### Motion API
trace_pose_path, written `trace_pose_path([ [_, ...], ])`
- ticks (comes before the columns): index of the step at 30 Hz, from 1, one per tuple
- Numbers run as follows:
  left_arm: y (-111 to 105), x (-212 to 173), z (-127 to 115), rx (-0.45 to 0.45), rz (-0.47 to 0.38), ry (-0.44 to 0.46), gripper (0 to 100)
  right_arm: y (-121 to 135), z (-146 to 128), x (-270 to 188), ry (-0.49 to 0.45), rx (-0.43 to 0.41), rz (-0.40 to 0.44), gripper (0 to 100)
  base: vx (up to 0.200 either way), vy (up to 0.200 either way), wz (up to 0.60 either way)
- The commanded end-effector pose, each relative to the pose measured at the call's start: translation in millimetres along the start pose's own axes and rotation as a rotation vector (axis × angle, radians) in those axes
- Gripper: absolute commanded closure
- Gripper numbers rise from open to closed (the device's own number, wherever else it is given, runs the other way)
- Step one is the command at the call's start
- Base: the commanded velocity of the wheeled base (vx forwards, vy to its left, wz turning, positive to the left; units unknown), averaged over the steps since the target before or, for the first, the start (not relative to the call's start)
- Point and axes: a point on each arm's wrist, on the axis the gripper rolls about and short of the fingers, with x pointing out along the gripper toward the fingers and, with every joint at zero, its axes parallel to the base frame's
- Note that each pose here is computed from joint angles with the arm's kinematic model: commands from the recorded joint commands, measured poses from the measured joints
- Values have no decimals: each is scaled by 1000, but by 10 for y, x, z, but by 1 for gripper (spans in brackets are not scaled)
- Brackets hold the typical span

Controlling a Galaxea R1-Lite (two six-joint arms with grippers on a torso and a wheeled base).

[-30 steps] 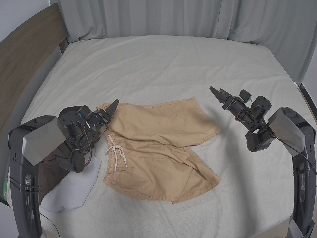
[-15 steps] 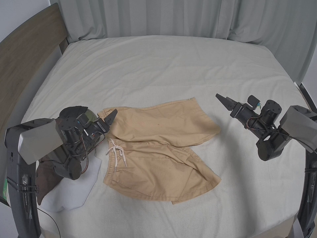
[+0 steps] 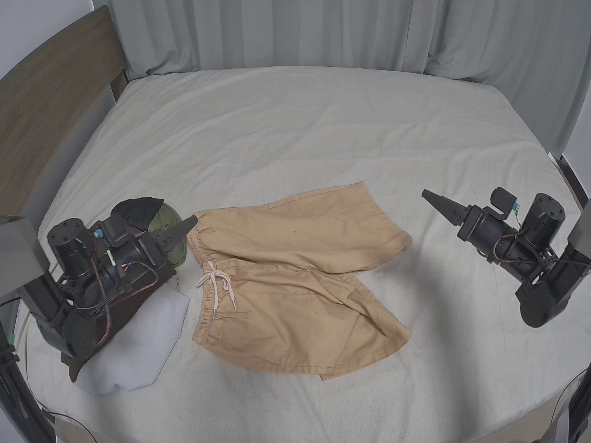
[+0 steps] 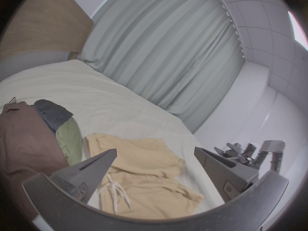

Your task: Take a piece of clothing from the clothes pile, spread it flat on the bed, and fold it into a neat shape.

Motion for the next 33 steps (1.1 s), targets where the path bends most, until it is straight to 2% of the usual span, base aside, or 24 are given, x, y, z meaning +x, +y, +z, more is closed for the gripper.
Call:
trace_pose_path([
  [1, -306, -382, 237, 42, -89, -31, 0, 289, 53, -248, 16, 10, 39, 0, 0, 0, 0],
  [14, -266, -342, 134, 65, -85, 7, 0, 297, 11, -243, 30, 21, 39, 0, 0, 0, 0],
  [19, -248, -418, -23, 149, -86, 74, 0, 250, -53, -226, 49, 36, 26, 0, 0, 0, 0],
  [22, -182, -498, -206, 274, -118, 163, 0, 168, -195, -225, 95, 64, -1, 0, 0, 0, 0],
  [26, -102, -503, -344, 426, -164, 218, 0, 131, -283, -217, 123, 82, -14, 0, 0, 0, 0],
  [33, -72, -488, -388, 429, -174, 235, 0, 157, -333, -231, 143, 91, -11, 0, 0, 0, 0],
])
